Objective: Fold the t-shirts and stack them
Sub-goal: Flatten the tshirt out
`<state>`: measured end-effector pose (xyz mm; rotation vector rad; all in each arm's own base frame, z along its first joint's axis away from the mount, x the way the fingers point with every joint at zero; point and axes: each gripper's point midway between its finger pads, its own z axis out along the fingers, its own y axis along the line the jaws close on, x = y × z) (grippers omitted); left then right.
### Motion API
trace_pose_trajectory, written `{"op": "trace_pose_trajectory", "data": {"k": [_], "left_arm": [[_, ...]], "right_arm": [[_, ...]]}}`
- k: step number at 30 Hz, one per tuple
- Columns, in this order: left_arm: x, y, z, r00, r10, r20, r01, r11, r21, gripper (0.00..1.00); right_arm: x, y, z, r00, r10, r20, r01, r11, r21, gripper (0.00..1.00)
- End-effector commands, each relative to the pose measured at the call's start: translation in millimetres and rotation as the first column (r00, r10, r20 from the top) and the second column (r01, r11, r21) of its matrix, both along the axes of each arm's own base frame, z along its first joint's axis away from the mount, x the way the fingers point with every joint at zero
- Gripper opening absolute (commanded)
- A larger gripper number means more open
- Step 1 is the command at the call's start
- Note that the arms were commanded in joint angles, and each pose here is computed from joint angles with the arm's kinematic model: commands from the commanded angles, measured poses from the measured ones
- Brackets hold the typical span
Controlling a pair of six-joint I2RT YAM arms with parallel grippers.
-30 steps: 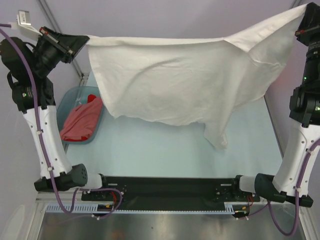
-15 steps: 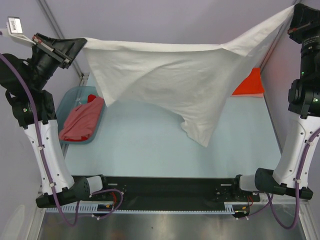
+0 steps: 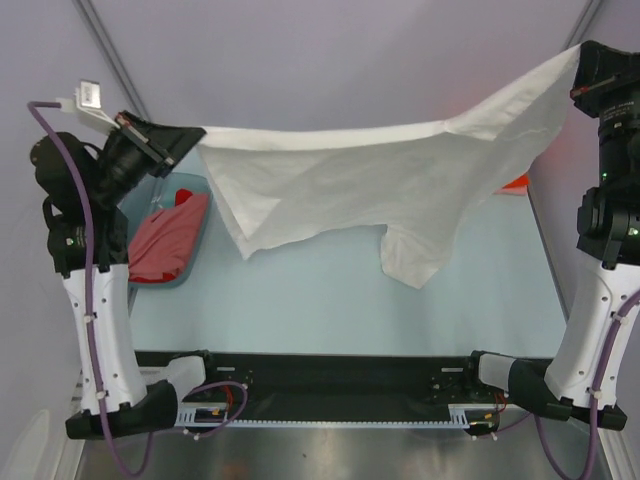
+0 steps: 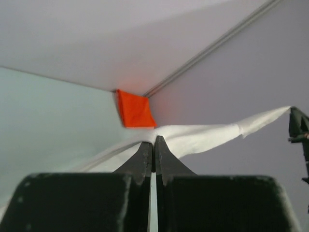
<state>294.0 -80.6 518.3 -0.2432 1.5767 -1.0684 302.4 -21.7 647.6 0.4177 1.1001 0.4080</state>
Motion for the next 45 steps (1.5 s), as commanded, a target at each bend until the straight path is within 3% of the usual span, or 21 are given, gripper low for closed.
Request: {"op": "trace_pose_trajectory", "data": {"k": [1,4,6,7,9,10,12,13,17,21,25,27,29,31,33,37,40,43,45], "left_arm": [[1,-18,-77,0.981,0.033,-0.19,-0.011,0.993,0.116,0.0],[-14,-38,-163,0.931,0.027,-0.364,0.039,0.984,0.172,0.0],[-30,-51,-195,0.921,0.003,-0.39,0.079,0.978,0.195,0.0],[-38,-51,-234,0.886,0.017,-0.464,0.093,0.973,0.213,0.0],[-69,-63,-262,0.858,-0.032,-0.512,0.159,0.965,0.206,0.01],[-84,-65,-300,0.812,-0.029,-0.583,0.185,0.96,0.21,0.0],[-117,-77,-321,0.78,-0.085,-0.62,0.234,0.959,0.163,0.0],[-133,-79,-357,0.723,-0.087,-0.685,0.255,0.955,0.148,0.0],[-168,-99,-401,0.652,-0.189,-0.735,0.298,0.954,0.019,0.0],[-194,-124,-414,0.575,-0.285,-0.767,0.375,0.925,-0.062,0.01],[-211,-142,-427,0.514,-0.317,-0.798,0.449,0.891,-0.064,0.01],[-218,-157,-428,0.487,-0.362,-0.795,0.476,0.873,-0.107,0.07],[-225,-170,-427,0.466,-0.405,-0.786,0.494,0.857,-0.149,0.22],[-228,-176,-427,0.453,-0.416,-0.788,0.508,0.847,-0.156,0.37],[-231,-180,-423,0.446,-0.44,-0.779,0.53,0.831,-0.166,0.42],[-226,-171,-411,0.498,-0.39,-0.775,0.503,0.858,-0.109,0.6],[-225,-168,-402,0.525,-0.423,-0.739,0.474,0.866,-0.159,0.63],[-230,-184,-403,0.471,-0.535,-0.701,0.449,0.83,-0.331,0.61],[-236,-191,-406,0.457,-0.537,-0.709,0.481,0.82,-0.311,0.61]], "right_arm": [[4,4,-21,0.997,0.037,-0.072,-0.033,0.998,0.05,0.0],[21,11,-68,0.968,0.083,-0.236,-0.068,0.995,0.072,0.0],[25,13,-101,0.94,0.083,-0.331,-0.062,0.995,0.073,0.0],[24,15,-110,0.931,0.081,-0.355,-0.061,0.996,0.067,0.0],[22,14,-126,0.917,0.063,-0.395,-0.046,0.998,0.053,0.0],[22,16,-128,0.915,0.066,-0.399,-0.049,0.997,0.054,0.0],[24,18,-133,0.908,0.081,-0.411,-0.061,0.996,0.061,0.0],[26,19,-135,0.904,0.085,-0.42,-0.064,0.996,0.064,0.0],[32,24,-145,0.89,0.115,-0.441,-0.086,0.993,0.086,0.0],[32,28,-152,0.884,0.118,-0.453,-0.087,0.992,0.089,0.0],[31,28,-158,0.876,0.111,-0.47,-0.082,0.993,0.082,0.0],[29,27,-158,0.875,0.103,-0.472,-0.077,0.994,0.074,0.0],[26,26,-160,0.873,0.092,-0.478,-0.071,0.996,0.062,0.0],[25,24,-167,0.866,0.087,-0.492,-0.064,0.996,0.062,0.0],[24,24,-173,0.863,0.085,-0.498,-0.063,0.996,0.061,0.0],[23,24,-176,0.86,0.08,-0.505,-0.06,0.997,0.056,0.0],[22,23,-177,0.859,0.078,-0.506,-0.06,0.997,0.052,0.0],[23,23,-181,0.856,0.078,-0.512,-0.06,0.997,0.052,0.0],[23,24,-182,0.856,0.082,-0.51,-0.063,0.997,0.054,0.0]]}}
